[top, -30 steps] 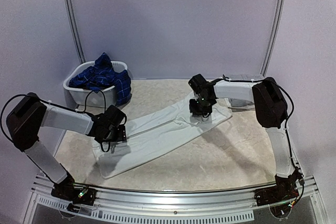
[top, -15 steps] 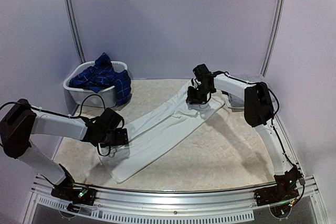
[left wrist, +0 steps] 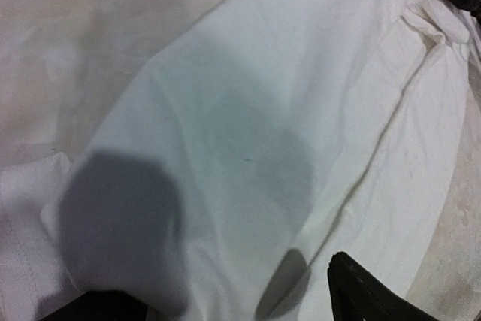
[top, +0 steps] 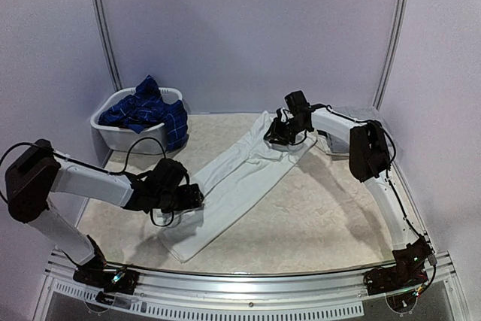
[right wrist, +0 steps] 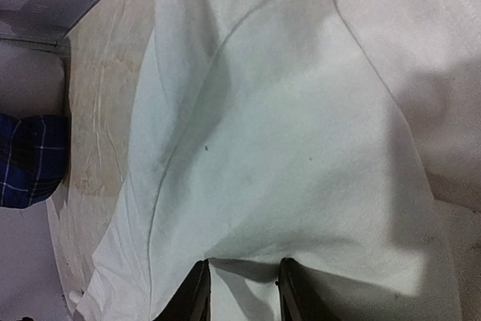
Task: Fold and stack the mixed laundry pile
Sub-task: Rotate the rectangle-folded T-shirt at the center of the board.
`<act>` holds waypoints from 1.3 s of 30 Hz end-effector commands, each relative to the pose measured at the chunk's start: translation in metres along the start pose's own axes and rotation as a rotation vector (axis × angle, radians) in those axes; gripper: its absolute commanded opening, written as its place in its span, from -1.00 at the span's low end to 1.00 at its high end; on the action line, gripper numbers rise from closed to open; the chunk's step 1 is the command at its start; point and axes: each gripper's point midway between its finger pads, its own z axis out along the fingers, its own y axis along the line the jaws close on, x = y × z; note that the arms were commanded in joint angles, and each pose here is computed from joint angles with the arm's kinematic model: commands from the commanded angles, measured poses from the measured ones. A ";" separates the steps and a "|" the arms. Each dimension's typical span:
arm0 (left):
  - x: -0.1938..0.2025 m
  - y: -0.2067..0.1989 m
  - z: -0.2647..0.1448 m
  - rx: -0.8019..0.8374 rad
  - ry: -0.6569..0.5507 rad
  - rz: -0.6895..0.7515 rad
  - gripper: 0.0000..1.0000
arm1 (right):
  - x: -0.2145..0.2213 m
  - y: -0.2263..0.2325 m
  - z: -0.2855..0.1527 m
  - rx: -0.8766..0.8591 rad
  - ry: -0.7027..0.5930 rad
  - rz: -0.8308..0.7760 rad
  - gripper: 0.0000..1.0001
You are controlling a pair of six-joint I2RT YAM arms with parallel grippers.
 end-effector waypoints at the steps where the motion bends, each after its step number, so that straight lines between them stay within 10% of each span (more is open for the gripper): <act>1: 0.067 -0.011 0.004 0.046 0.237 0.012 0.65 | 0.007 -0.019 0.019 0.009 0.015 0.008 -0.36; 31: 0.109 -0.147 -0.014 0.389 0.361 0.156 0.61 | 0.055 0.072 0.058 -0.189 0.058 -0.116 -0.18; 39: 0.084 -0.062 -0.037 0.060 0.194 0.086 0.60 | 0.027 0.045 0.032 -0.069 0.005 -0.155 -0.19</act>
